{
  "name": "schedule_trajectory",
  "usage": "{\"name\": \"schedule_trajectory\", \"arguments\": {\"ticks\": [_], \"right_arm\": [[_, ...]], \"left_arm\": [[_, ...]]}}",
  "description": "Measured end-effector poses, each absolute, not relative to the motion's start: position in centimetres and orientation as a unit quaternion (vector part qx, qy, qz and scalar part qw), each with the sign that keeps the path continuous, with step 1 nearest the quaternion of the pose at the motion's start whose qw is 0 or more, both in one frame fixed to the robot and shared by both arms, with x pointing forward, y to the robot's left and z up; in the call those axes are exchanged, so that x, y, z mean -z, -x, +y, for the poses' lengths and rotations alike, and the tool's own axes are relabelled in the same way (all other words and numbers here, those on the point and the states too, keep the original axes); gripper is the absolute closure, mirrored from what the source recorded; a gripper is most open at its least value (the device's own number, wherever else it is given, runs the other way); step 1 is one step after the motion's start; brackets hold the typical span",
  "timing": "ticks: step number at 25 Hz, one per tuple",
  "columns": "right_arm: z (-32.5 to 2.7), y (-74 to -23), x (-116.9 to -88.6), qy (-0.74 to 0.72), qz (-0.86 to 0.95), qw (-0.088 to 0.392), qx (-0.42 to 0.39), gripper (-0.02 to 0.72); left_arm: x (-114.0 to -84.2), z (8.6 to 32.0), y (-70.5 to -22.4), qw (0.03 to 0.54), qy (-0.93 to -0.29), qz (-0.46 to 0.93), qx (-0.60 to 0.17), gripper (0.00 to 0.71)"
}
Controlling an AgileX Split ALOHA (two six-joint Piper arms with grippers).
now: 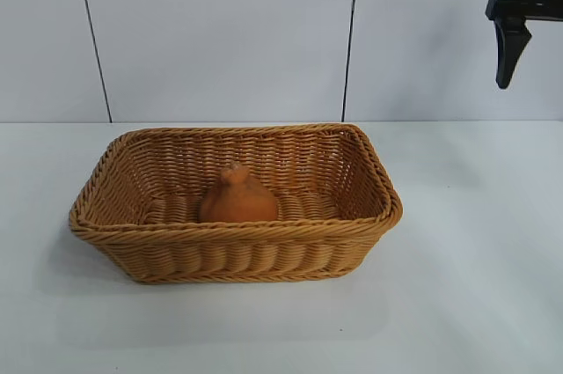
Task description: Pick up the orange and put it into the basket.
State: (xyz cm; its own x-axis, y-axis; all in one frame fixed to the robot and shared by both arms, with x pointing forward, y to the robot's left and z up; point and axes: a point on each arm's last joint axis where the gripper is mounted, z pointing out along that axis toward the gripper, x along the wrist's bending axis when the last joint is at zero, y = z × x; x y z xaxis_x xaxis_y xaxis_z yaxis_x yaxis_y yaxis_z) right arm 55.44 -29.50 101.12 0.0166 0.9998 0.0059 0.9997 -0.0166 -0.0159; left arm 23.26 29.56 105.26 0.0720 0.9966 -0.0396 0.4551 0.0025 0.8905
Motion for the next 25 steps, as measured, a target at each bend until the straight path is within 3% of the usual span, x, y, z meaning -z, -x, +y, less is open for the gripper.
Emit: {"name": "schedule_trajectory", "arguments": {"ticks": [7, 18, 25], "right_arm": [[-29.5, -44.8, -101.8, 0.709, -0.705, 0.014, 0.0, 0.076], [-29.6, -33.5, -102.1, 0.687, -0.695, -0.141, 0.158, 0.076], [-29.6, -29.1, -104.5, 0.649, -0.662, -0.257, 0.274, 0.076]], "left_arm": [[-105.3, 29.6, -23.3, 0.394, -0.617, 0.588, -0.344, 0.068], [-105.3, 29.6, -23.3, 0.394, -0.617, 0.588, -0.344, 0.068], [-105.3, 29.6, -23.3, 0.394, -0.617, 0.588, -0.344, 0.068]]}}
